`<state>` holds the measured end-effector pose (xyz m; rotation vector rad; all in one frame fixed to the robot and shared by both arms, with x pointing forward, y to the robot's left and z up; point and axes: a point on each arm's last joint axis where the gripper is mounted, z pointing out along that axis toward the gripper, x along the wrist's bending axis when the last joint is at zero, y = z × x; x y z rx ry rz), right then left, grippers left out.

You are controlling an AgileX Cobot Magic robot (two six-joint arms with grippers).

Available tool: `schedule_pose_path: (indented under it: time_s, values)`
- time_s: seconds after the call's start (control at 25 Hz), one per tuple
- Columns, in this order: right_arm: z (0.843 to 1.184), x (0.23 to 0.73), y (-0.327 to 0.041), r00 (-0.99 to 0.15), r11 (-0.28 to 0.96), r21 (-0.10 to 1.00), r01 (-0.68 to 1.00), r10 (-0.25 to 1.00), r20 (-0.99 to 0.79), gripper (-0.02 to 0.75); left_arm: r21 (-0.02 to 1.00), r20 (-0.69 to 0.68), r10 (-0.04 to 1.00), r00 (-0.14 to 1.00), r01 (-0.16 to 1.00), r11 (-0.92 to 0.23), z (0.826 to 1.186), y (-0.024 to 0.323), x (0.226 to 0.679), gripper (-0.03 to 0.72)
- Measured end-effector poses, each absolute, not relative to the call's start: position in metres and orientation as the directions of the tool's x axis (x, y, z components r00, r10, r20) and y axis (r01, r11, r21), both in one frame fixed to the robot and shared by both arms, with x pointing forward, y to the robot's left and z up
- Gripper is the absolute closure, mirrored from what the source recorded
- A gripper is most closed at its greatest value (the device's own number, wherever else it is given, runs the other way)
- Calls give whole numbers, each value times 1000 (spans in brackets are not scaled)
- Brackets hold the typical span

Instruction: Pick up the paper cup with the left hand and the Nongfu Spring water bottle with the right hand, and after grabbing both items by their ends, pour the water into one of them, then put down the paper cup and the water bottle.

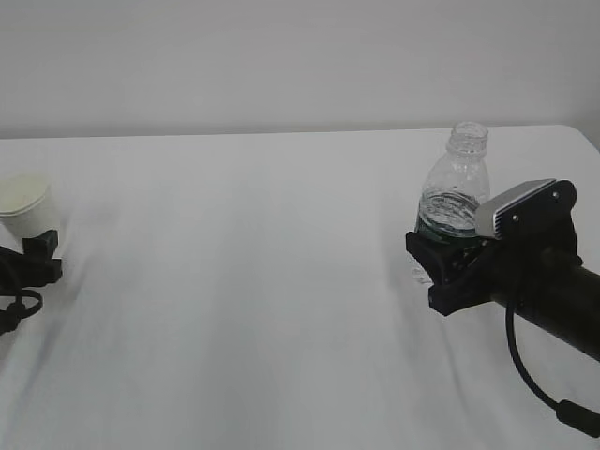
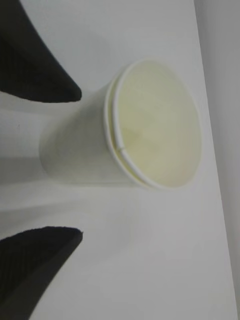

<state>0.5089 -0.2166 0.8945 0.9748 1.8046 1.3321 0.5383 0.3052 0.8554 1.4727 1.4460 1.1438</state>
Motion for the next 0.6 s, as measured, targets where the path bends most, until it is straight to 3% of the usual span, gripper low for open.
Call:
schedule_pose_path:
  time_s: [0.6]
  values:
    - [895, 509, -217, -487, 195, 966, 171, 869, -89, 284, 956, 94, 992, -88, 287, -65, 859, 319, 546, 143]
